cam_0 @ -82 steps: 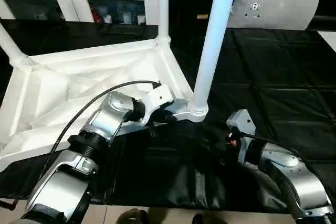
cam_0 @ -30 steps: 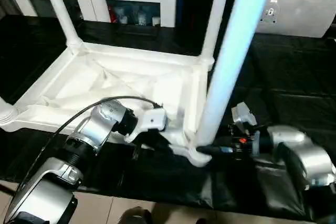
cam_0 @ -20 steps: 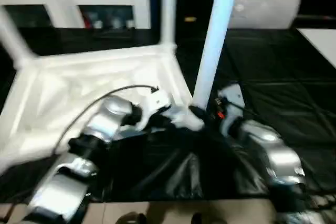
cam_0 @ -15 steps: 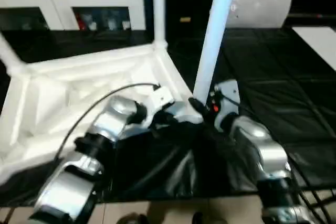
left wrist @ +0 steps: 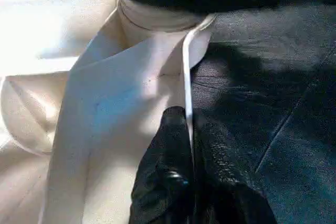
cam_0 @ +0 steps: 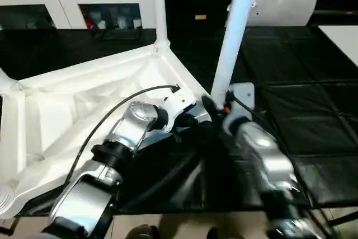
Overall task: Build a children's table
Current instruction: Rotate leg to tighten
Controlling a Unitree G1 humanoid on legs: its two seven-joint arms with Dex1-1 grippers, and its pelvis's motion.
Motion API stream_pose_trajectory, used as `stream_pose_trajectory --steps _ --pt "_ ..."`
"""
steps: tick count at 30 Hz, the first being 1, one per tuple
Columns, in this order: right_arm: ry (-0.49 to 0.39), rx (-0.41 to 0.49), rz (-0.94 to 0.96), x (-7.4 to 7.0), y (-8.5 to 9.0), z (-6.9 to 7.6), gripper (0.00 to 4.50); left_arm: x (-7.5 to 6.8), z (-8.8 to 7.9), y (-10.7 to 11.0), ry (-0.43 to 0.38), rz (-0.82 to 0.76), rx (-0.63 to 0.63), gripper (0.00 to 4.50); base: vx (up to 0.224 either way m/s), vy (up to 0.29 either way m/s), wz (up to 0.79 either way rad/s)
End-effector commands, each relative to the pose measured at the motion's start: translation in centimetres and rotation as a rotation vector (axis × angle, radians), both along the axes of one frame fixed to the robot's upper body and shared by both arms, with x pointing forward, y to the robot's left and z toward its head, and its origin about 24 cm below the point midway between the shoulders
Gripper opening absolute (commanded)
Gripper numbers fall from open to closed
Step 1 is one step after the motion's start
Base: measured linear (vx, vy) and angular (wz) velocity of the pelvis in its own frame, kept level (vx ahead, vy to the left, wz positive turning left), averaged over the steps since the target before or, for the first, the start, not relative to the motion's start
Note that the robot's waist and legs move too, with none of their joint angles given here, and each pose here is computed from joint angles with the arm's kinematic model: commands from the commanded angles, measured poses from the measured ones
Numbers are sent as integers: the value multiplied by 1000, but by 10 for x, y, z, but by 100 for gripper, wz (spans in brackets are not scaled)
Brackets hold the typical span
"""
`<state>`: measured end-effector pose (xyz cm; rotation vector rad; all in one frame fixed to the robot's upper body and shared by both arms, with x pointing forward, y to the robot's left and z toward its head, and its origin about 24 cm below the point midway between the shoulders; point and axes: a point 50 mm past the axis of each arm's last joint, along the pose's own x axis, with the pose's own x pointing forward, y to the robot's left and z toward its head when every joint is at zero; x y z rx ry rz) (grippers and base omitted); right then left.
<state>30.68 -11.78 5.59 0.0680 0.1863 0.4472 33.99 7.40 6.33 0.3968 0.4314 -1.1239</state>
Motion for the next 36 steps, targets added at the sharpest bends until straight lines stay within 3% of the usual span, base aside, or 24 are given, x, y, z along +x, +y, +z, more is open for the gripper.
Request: stream_pose_trajectory --steps 1,7,11,14,15,24,36 --pt "6 15 140 -8 6 -1 368 -8 -2 -3 3 -100 -20 0 51 -14 3" --pt "-42 -75 335 -15 -26 9 426 -17 -1 17 1 -274 20 0 9 -4 1" --pt "-52 -139 521 -19 -38 14 426 -28 0 27 17 -438 48 0 0 0 0" --pt "-42 -131 616 -21 -42 16 426 -31 1 32 27 -498 67 0 0 0 0" --pt "-41 -128 643 -21 -43 17 400 -32 1 34 30 -514 73 0 0 0 0" --pt "10 -61 962 -32 -42 22 350 -34 7 42 32 -621 103 0 0 0 0" --pt "69 -69 1067 -36 -41 17 239 -34 6 42 30 -631 109 0 0 0 0"
